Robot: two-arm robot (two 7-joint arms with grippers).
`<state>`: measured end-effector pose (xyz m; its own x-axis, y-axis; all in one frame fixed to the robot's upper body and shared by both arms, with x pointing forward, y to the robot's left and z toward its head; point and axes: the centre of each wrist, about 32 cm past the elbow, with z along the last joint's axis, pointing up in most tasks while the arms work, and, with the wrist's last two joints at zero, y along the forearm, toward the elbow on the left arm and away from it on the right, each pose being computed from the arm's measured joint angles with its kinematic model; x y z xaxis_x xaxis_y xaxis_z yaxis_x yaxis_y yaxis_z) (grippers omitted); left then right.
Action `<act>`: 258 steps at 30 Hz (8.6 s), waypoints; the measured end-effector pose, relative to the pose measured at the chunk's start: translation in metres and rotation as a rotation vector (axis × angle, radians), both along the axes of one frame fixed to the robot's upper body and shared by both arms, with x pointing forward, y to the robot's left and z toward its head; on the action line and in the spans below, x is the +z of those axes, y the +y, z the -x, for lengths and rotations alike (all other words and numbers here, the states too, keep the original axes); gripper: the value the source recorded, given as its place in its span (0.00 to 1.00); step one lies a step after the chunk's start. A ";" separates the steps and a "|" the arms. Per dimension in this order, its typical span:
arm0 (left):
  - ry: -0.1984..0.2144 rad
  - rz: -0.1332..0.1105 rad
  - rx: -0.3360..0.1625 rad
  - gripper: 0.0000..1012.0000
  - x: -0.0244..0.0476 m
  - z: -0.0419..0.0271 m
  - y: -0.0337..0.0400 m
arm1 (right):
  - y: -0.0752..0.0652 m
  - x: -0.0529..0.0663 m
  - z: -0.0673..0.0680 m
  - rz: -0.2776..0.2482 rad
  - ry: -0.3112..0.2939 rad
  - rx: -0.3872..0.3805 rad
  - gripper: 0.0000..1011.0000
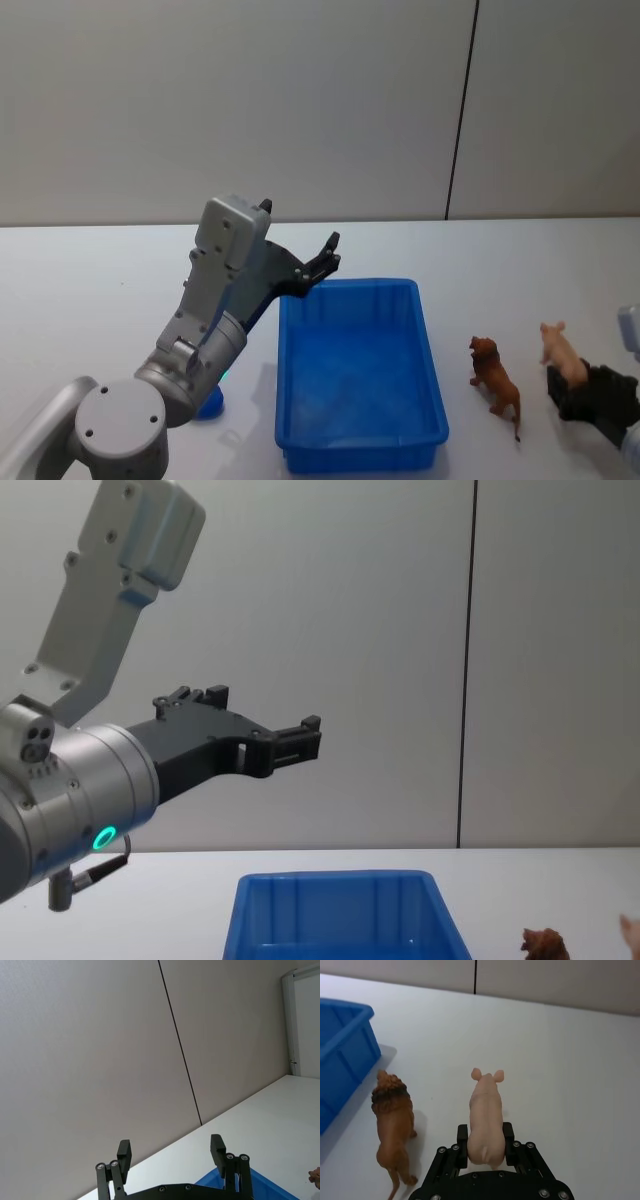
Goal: Pick up the two dolls from the table and place them into the box.
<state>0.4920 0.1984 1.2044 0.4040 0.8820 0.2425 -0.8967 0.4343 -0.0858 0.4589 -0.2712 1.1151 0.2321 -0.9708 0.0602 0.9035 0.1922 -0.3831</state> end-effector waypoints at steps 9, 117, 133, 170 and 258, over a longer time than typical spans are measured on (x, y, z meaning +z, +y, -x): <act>0.000 0.000 0.000 0.99 0.0000 0.0000 0.0000 | 0.004 0.014 -0.001 -0.011 -0.115 0.067 0.38; 0.000 0.000 0.000 0.99 0.0000 0.0000 0.0000 | 0.018 0.011 0.002 0.040 0.052 0.260 0.82; 0.000 0.000 0.000 0.99 0.0000 0.0000 0.0000 | 0.020 0.005 0.003 0.046 0.063 0.242 0.34; 0.000 0.000 0.000 0.99 0.0000 0.0000 0.0000 | 0.068 0.057 -0.013 -0.033 -0.237 0.486 0.31; 0.244 -0.019 0.265 0.99 -0.0475 0.0733 0.0538 | 0.015 0.047 -0.015 -0.041 -0.208 0.342 0.99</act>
